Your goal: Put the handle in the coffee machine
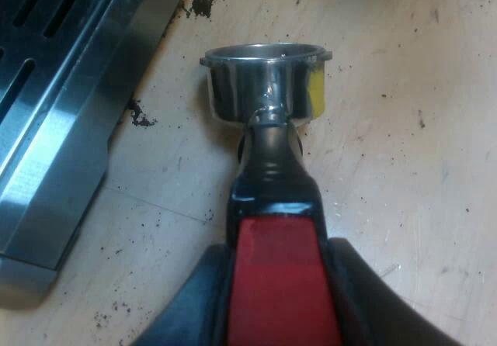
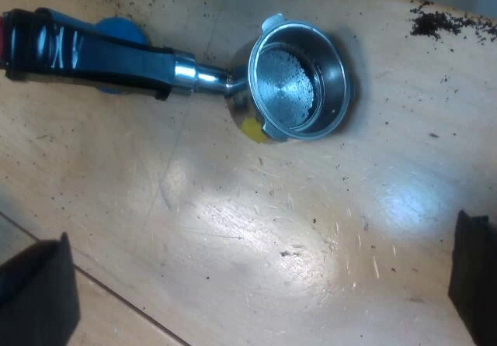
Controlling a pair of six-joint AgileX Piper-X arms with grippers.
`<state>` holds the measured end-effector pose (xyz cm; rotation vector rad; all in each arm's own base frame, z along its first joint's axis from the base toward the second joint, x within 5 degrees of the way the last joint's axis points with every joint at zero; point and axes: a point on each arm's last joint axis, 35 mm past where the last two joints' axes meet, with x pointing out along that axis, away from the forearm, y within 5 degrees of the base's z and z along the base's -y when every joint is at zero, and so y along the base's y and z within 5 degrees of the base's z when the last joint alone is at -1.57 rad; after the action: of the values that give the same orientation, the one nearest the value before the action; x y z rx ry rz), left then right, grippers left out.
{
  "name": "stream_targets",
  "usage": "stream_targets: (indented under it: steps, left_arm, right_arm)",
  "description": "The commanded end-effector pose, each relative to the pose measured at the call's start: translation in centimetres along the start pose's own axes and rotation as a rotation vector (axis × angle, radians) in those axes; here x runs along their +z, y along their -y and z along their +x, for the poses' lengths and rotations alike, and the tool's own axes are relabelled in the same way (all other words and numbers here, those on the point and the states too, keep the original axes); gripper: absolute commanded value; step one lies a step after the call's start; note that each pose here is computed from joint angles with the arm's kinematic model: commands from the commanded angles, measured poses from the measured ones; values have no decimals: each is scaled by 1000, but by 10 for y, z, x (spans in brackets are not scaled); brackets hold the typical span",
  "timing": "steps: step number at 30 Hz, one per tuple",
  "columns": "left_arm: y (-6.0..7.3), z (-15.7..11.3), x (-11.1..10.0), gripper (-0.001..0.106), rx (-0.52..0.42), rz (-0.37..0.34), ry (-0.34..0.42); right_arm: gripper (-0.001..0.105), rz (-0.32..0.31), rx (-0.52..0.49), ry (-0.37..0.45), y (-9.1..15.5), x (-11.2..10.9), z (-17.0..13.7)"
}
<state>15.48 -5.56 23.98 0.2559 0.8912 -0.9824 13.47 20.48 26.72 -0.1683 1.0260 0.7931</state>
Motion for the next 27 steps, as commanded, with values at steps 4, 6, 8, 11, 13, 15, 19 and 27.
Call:
stream_targets:
  steps: [4, 6, 8, 11, 13, 15, 19, 27]
  left_arm:
    - [0, -3, 2, 0, 18, 0, -1]
    - [0, -3, 2, 0, 18, 0, -1]
    - [0, -3, 2, 0, 18, 0, -1]
    - [0, -3, 2, 0, 22, 4, 6]
    - [0, -3, 3, 0, 23, 6, 8]
    - [0, -3, 2, 0, 22, 4, 6]
    - [2, -3, -1, 0, 8, 53, -25]
    - [9, -4, -12, 0, -58, 119, -114]
  right_arm:
    - [105, -8, 12, 34, -2, 4, -4]
    - [105, -9, 15, 43, -3, 5, -4]
    - [105, -10, 19, 57, -3, 7, -4]
    - [105, -10, 24, 72, -4, 9, -4]
    - [105, -11, 26, 78, -4, 9, -4]
    - [105, -11, 26, 78, -4, 9, -4]
    - [105, -9, 26, 77, -4, 9, -4]
    - [105, 11, 24, 68, -4, 8, -4]
